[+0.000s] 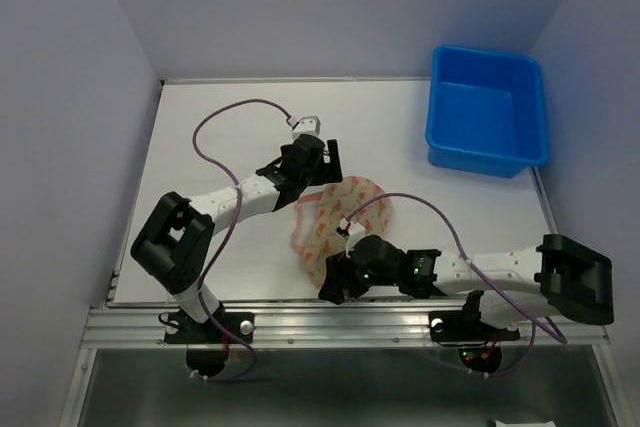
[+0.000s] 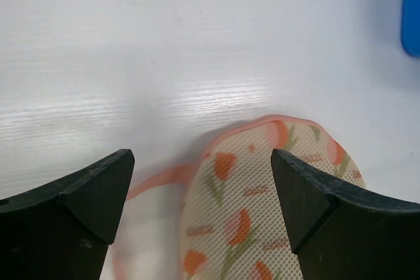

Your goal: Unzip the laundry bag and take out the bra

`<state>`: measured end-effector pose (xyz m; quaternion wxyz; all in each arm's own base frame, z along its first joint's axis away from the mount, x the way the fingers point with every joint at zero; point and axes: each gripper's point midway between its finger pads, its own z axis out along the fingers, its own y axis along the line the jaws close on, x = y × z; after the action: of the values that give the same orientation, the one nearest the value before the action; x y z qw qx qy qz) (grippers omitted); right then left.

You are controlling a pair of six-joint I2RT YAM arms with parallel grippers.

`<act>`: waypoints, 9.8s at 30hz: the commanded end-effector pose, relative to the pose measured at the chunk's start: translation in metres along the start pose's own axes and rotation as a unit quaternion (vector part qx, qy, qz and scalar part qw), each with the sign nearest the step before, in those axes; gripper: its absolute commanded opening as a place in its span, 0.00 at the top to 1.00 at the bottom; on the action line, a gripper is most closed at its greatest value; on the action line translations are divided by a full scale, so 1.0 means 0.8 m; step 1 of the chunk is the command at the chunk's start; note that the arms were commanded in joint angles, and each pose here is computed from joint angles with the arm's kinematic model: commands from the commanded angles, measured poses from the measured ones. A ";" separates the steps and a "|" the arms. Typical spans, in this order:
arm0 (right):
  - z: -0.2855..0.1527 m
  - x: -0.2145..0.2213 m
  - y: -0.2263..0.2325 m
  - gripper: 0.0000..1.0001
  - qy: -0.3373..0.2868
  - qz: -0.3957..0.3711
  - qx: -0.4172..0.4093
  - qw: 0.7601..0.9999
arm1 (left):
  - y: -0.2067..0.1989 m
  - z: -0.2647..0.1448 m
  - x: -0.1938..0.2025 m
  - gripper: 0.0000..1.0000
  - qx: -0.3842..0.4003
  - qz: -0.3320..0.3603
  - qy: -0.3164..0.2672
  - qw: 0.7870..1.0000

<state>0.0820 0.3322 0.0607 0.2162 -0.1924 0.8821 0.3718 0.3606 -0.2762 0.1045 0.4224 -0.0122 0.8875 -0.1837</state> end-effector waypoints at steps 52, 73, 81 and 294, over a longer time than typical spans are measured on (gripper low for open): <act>-0.043 -0.309 -0.156 0.21 -0.175 -0.084 0.222 0.955 | 0.043 -0.134 0.132 0.01 -0.057 -0.038 0.032 0.997; 0.018 -0.133 -0.071 0.30 -0.073 -0.010 0.077 0.994 | 0.126 -0.043 0.019 0.01 -0.131 -0.023 -0.028 0.991; -0.046 -0.188 -0.055 0.22 -0.165 -0.039 0.123 0.978 | 0.091 -0.087 -0.042 0.01 -0.083 -0.061 -0.077 0.992; -0.049 -0.081 -0.134 0.99 -0.207 0.057 0.141 0.966 | 0.084 -0.121 0.113 1.00 0.026 -0.283 -0.003 0.959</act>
<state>0.1856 0.2767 0.0751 0.3922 -0.0414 0.8544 0.3382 0.2211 -0.2345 0.0770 0.3107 -0.2483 0.8394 -0.3704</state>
